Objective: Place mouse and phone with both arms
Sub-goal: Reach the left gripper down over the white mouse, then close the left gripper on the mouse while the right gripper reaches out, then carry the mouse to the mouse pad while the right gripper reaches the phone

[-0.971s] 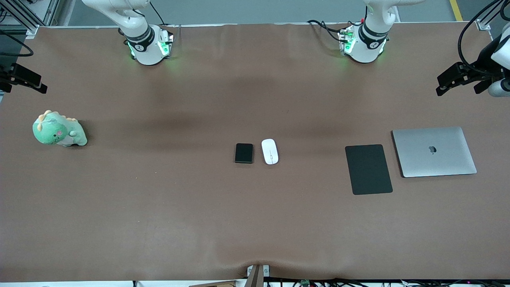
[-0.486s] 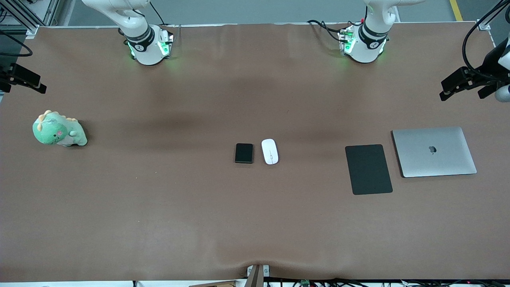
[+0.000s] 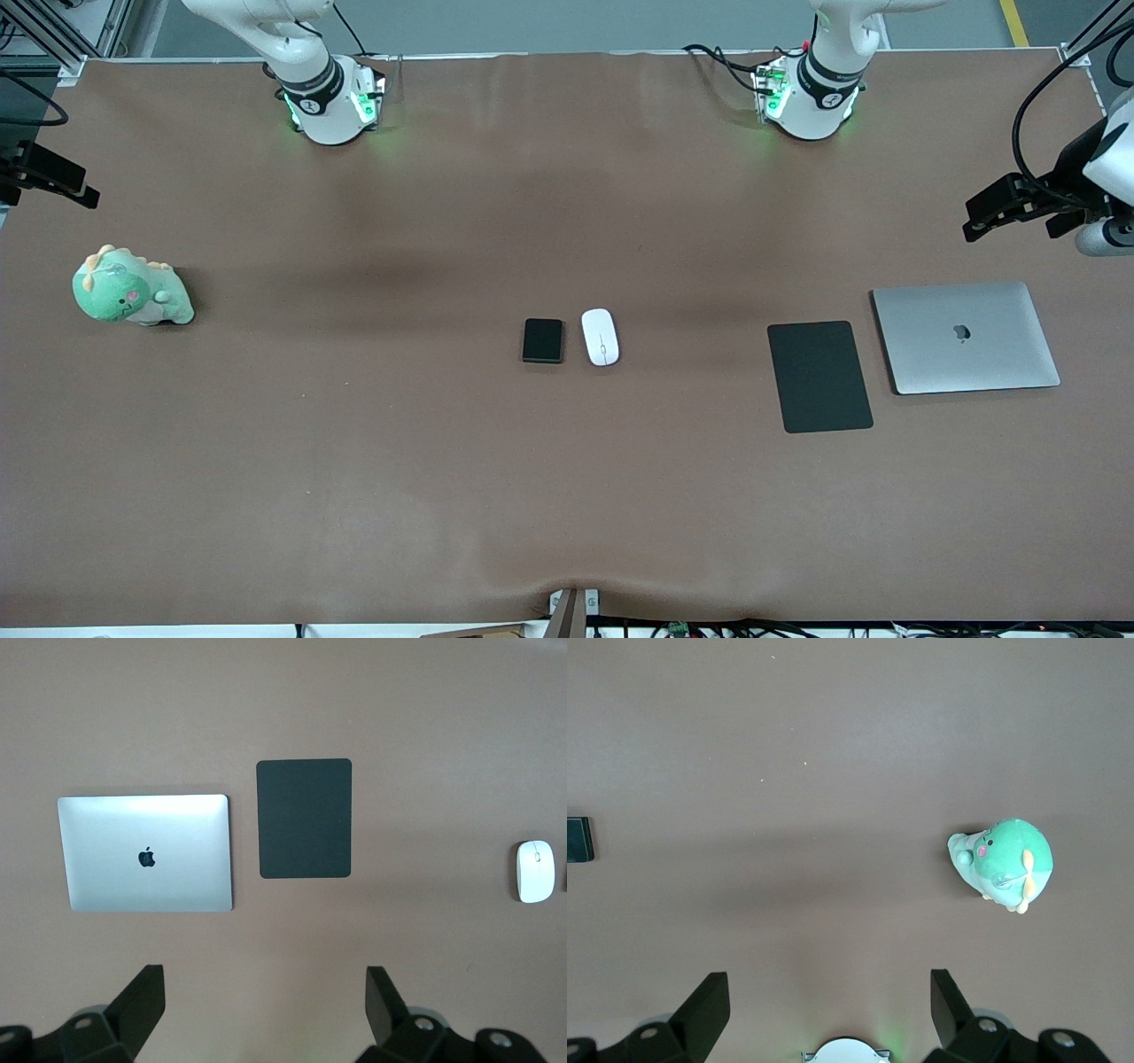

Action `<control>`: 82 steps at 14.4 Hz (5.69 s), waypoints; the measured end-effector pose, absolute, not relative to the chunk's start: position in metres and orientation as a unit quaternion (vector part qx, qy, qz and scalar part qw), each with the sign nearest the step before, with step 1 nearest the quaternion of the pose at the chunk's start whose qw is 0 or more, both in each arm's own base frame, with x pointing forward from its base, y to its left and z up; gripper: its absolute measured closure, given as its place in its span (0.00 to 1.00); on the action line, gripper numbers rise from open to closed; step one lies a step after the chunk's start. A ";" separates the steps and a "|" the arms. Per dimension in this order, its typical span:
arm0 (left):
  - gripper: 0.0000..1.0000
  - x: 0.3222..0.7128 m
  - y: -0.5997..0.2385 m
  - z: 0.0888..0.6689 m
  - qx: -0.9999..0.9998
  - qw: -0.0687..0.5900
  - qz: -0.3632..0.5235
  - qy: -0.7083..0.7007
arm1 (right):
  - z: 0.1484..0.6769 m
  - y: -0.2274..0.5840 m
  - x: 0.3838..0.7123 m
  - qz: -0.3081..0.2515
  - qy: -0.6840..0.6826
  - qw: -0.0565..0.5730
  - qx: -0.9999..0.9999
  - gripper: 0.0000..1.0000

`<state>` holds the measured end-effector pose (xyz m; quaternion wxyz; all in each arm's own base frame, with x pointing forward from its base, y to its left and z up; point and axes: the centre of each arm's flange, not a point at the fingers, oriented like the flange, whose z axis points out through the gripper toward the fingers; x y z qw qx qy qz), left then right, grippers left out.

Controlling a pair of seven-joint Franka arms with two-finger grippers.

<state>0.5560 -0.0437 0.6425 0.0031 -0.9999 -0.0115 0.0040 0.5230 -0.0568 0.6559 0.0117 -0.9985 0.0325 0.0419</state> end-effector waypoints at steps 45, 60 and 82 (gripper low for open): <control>0.00 0.552 -0.463 0.273 -0.997 0.000 0.035 -0.074 | 0.554 -0.069 0.558 0.172 0.043 0.016 -0.984 0.00; 0.05 0.526 -0.491 0.190 -0.995 0.031 0.011 -0.098 | 0.493 -0.043 0.601 0.157 0.028 0.044 -0.986 0.00; 0.39 0.624 -0.288 0.289 -0.994 0.100 0.021 -0.050 | 0.423 0.173 0.612 0.145 0.070 0.043 -0.986 0.00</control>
